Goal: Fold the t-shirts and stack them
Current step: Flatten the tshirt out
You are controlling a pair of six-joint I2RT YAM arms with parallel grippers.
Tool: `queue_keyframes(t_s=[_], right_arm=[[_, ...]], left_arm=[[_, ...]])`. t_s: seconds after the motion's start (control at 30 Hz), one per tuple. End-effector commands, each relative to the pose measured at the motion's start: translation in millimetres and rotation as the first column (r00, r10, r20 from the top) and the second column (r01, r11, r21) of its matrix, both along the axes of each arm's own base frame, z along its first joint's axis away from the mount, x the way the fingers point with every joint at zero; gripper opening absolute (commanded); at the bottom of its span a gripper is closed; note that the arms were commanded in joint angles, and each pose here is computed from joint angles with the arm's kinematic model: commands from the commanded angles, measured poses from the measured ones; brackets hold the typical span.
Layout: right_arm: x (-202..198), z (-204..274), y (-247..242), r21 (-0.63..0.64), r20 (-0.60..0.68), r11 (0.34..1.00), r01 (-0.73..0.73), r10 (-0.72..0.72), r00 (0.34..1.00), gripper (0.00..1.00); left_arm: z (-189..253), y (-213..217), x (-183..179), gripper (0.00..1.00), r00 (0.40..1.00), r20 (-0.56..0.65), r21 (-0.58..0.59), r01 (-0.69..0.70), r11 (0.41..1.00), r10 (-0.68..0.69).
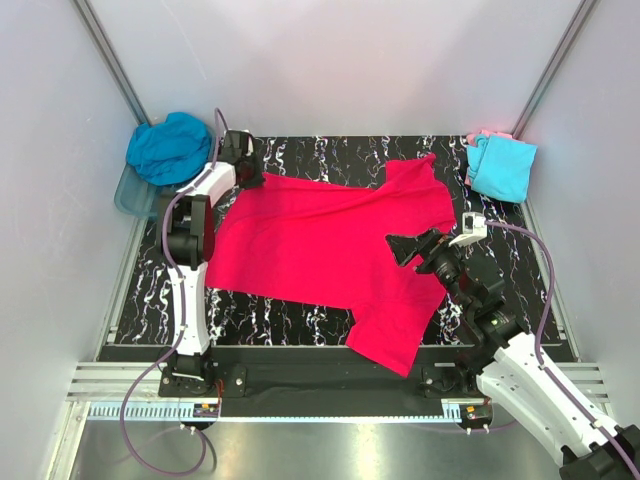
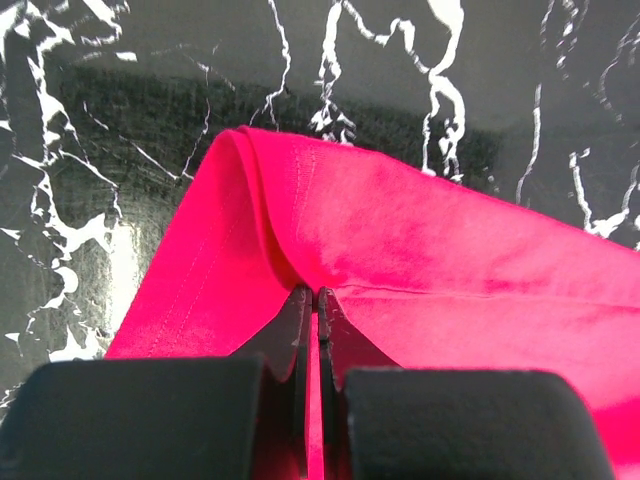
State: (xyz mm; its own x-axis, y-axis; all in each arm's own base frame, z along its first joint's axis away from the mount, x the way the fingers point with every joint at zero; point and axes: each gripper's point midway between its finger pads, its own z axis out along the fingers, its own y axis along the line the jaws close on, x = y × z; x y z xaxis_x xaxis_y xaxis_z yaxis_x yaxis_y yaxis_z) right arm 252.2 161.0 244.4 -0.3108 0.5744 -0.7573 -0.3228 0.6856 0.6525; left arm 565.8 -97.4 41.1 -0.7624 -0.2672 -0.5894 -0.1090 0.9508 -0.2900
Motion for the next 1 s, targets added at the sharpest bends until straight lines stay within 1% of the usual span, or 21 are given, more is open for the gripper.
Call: queue_keyframes(t_s=[0.0,0.03,0.1,0.13,0.2,0.23,0.4,0.47,0.57,0.73,0.77,0.83,0.87,0.93,0.97], right_arm=[[-0.9,9.3,5.9,0.017,0.043,0.999,-0.029,0.028,0.999,1.0],[-1.0,10.1,5.8,0.019,0.046,0.999,-0.029,0.028,0.999,1.0],[-1.4,9.3,7.4,0.02,0.045,0.999,-0.037,0.036,0.998,1.0],[-0.9,9.2,7.1,0.019,0.046,0.999,-0.035,0.034,0.998,1.0],[-1.4,10.1,7.2,0.022,0.049,0.999,-0.037,0.036,0.998,1.0],[-1.1,9.3,7.1,0.021,0.048,0.999,-0.035,0.034,0.998,0.99],[-1.2,11.2,6.8,0.023,0.062,0.999,-0.035,0.034,0.998,0.99],[-4.5,12.5,10.2,0.026,0.069,0.998,-0.061,0.059,0.996,0.99],[-7.2,16.0,12.2,0.029,0.09,0.996,-0.08,0.077,0.993,0.99],[-10.2,16.8,15.4,0.034,0.11,0.994,-0.105,0.101,0.989,0.98],[-11.2,19.1,16.1,0.037,0.119,0.993,-0.111,0.106,0.987,0.98],[-11.3,18.2,16.6,0.036,0.12,0.993,-0.114,0.109,0.987,0.98],[-11.4,18.9,16.8,0.035,0.124,0.993,-0.116,0.111,0.986,0.98],[-11.4,18.2,16.8,0.034,0.123,0.993,-0.116,0.111,0.986,0.98],[-11.7,18.6,17.2,0.035,0.124,0.992,-0.119,0.114,0.986,0.99]], left_arm=[[76.2,-4.0,31.4,0.0,0.983,0.181,-0.031,-0.011,0.999,0.017],[90.0,-3.2,39.4,0.0,0.976,0.214,-0.031,-0.021,0.999,0.027],[99.5,-1.8,47.9,0.0,0.97,0.241,-0.032,-0.036,0.999,0.042],[112.8,-0.7,55.6,0.0,0.96,0.273,-0.033,-0.047,0.998,0.054],[116.7,0.9,64.6,0.0,0.953,0.296,-0.034,-0.064,0.997,0.071],[125.8,2.8,70.3,0.0,0.944,0.319,-0.034,-0.078,0.996,0.085],[121.0,10.5,90.4,0.0,0.922,0.363,-0.032,-0.134,0.99,0.137],[107.4,11.1,95.0,0.0,0.924,0.35,-0.043,-0.149,0.988,0.154],[91.7,13.8,99.3,0.0,0.925,0.332,-0.048,-0.181,0.982,0.186],[73.1,33.7,97.7,0.0,0.909,0.322,-0.01,-0.278,0.961,0.266],[78.3,37.2,96.9,0.0,0.9,0.33,-0.013,-0.296,0.955,0.284],[74.9,50.0,93.3,0.0,0.884,0.337,-0.001,-0.343,0.939,0.323],[84.2,55.2,91.8,0.0,0.872,0.353,-0.007,-0.359,0.933,0.339],[85.4,67.4,86.9,0.0,0.854,0.365,0.008,-0.402,0.916,0.372],[95.9,71.9,84.9,0.0,0.843,0.382,0.009,-0.413,0.911,0.379]])
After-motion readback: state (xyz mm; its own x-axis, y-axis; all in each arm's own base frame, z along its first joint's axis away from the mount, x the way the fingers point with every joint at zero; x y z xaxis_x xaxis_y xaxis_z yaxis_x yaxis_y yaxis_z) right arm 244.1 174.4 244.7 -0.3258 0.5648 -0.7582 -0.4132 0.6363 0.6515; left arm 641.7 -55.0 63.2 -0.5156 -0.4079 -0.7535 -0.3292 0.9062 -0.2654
